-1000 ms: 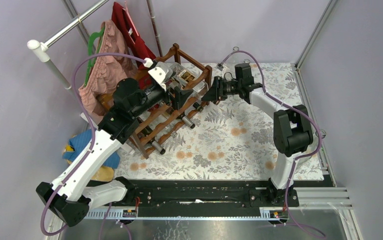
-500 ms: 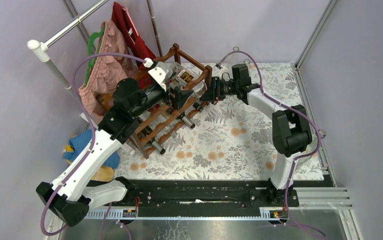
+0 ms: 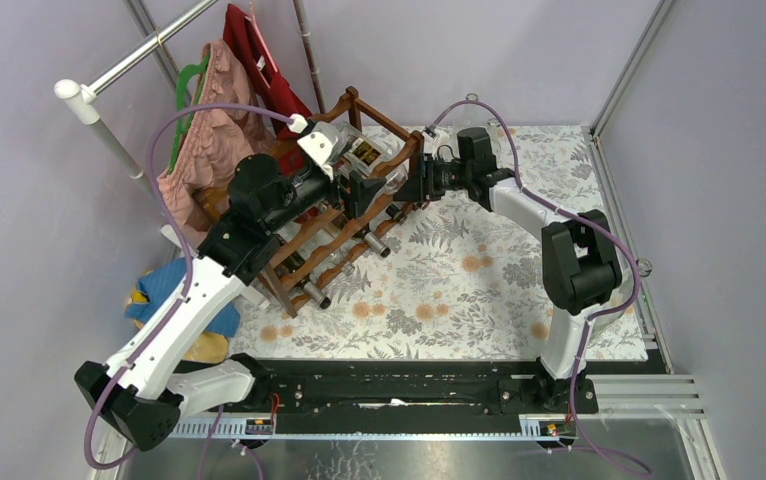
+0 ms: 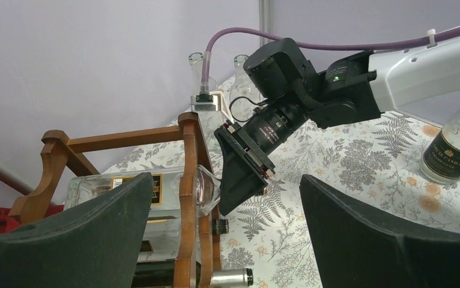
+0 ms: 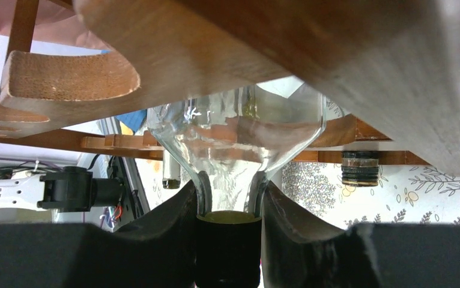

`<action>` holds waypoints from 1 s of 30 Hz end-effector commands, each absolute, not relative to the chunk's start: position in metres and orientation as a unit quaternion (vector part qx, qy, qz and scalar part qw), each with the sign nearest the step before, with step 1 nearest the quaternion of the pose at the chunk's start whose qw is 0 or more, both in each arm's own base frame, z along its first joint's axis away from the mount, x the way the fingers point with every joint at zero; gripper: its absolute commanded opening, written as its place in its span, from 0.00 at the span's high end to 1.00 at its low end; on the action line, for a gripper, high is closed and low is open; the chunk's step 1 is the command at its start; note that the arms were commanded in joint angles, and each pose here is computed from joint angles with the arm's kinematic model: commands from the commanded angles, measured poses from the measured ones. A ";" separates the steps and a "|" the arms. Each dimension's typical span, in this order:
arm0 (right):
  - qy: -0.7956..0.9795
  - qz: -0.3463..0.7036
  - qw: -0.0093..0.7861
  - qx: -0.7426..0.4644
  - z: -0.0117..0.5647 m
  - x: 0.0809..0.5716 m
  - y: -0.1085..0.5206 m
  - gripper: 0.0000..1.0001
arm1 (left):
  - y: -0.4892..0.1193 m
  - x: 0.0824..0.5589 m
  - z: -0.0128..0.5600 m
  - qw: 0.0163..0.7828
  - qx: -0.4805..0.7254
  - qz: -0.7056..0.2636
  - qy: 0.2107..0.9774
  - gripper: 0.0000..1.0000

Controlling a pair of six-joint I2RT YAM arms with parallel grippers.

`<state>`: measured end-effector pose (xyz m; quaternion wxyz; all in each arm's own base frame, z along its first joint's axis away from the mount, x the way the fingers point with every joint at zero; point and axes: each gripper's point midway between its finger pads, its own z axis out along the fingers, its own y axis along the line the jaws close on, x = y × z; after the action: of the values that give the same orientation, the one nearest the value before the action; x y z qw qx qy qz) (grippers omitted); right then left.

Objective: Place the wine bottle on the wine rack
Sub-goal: Place the wine bottle in the wine rack.

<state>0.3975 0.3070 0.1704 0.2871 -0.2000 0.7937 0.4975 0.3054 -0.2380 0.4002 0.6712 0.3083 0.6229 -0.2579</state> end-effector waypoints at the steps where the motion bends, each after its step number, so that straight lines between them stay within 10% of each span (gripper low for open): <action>1: 0.702 0.503 0.416 -0.286 0.247 0.420 0.325 1.00 | -0.237 0.311 0.409 0.687 0.300 -0.259 0.609 0.01; 30: 0.682 0.424 0.512 -0.304 0.243 0.433 0.323 1.00 | -0.238 0.322 0.397 0.677 0.298 -0.256 0.623 0.01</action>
<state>0.4204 0.3088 0.1540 0.3661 -0.2305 0.7951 0.4251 0.3175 -0.2375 0.3884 0.6622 0.3042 0.6368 -0.2519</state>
